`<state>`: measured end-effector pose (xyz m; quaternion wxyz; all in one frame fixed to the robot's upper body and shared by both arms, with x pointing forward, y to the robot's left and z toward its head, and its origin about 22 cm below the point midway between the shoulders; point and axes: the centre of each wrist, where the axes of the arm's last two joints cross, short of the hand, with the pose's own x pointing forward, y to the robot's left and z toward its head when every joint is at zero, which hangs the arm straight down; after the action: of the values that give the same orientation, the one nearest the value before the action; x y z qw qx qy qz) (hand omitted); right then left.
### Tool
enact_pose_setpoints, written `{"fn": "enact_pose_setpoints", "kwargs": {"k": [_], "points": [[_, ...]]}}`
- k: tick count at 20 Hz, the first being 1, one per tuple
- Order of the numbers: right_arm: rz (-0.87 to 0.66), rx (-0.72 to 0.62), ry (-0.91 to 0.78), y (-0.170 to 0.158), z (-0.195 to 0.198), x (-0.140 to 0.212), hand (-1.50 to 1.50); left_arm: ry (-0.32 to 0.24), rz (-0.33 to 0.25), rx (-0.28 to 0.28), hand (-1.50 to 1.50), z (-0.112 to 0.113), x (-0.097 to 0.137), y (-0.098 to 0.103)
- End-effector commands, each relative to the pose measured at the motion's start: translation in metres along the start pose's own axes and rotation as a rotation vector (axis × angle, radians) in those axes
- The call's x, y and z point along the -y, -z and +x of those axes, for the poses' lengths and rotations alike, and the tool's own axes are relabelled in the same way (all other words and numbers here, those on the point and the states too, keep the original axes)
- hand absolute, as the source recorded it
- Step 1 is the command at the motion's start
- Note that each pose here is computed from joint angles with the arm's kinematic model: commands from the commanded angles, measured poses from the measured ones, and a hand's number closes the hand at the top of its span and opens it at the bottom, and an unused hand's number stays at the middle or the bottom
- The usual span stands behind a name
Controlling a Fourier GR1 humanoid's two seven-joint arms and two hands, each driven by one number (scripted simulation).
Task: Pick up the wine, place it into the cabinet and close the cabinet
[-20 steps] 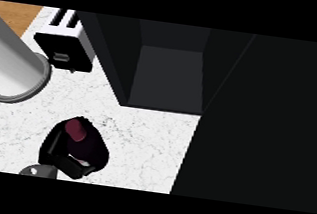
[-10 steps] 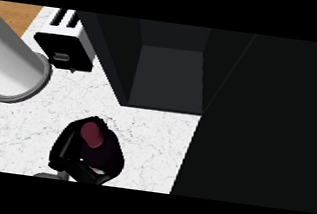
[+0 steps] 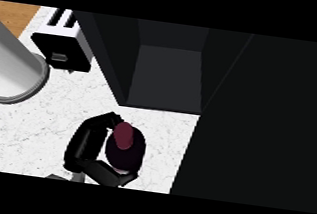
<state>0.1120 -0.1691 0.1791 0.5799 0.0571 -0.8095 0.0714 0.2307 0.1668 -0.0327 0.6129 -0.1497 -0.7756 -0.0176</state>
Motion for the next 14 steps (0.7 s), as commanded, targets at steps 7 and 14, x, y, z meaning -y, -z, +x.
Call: {"fn": "enact_pose_setpoints", "kwargs": {"k": [7,14], "points": [[0.017,0.064,0.042,-0.031,0.037,0.009,-1.5,0.109,0.085,0.013,1.5,0.003,0.007,0.042],[0.008,0.057,0.057,-0.031,0.034,0.011,-1.5,0.14,0.076,0.007,1.5,0.003,-0.001,0.078]]}}
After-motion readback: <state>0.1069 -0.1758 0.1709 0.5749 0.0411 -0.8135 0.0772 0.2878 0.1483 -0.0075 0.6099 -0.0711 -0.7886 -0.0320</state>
